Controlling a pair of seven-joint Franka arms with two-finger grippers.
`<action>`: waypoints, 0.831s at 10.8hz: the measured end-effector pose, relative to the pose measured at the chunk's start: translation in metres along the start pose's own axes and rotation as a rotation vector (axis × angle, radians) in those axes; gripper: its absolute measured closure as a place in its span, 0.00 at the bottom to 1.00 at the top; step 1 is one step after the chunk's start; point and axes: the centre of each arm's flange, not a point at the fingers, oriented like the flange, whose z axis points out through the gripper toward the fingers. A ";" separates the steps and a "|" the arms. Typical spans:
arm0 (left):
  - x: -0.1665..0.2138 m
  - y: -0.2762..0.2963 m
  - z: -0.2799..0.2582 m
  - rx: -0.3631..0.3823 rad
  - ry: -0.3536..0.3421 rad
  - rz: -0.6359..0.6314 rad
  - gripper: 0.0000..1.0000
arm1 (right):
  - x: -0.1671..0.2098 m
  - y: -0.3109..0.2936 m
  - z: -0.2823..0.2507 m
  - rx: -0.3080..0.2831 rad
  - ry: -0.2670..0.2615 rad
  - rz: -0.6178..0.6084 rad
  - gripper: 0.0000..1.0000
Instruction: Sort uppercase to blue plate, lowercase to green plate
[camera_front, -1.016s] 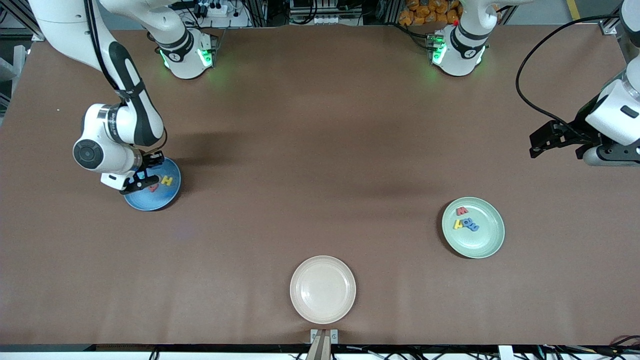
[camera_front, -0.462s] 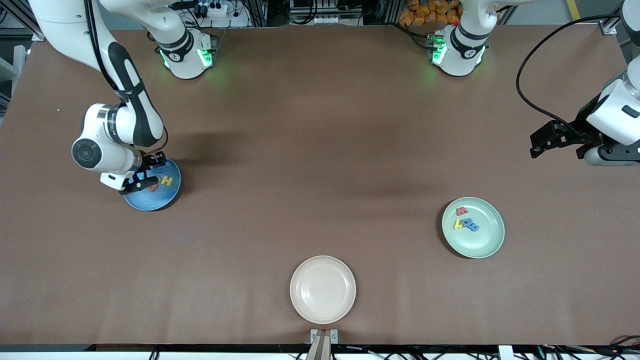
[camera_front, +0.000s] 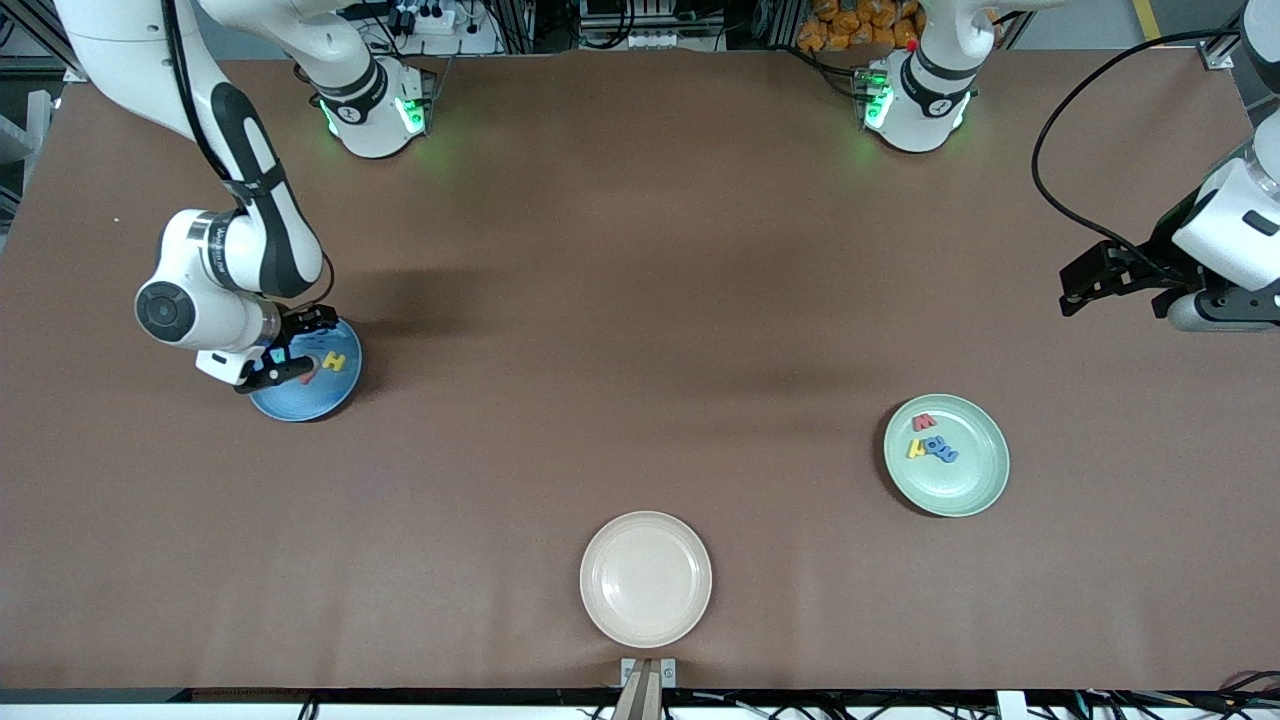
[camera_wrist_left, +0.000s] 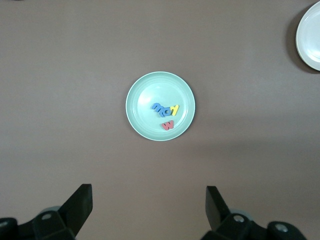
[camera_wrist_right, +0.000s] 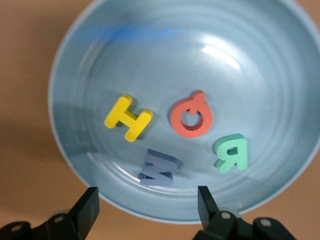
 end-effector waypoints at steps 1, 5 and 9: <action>0.000 0.000 0.000 0.000 0.000 0.000 0.00 | 0.004 0.004 -0.021 0.009 0.000 0.004 0.09; 0.000 0.000 -0.002 0.000 0.004 0.000 0.00 | -0.004 0.035 -0.141 0.059 0.042 0.040 0.09; 0.000 0.000 -0.003 0.000 0.006 -0.001 0.00 | -0.017 0.037 -0.261 0.035 0.126 0.099 0.05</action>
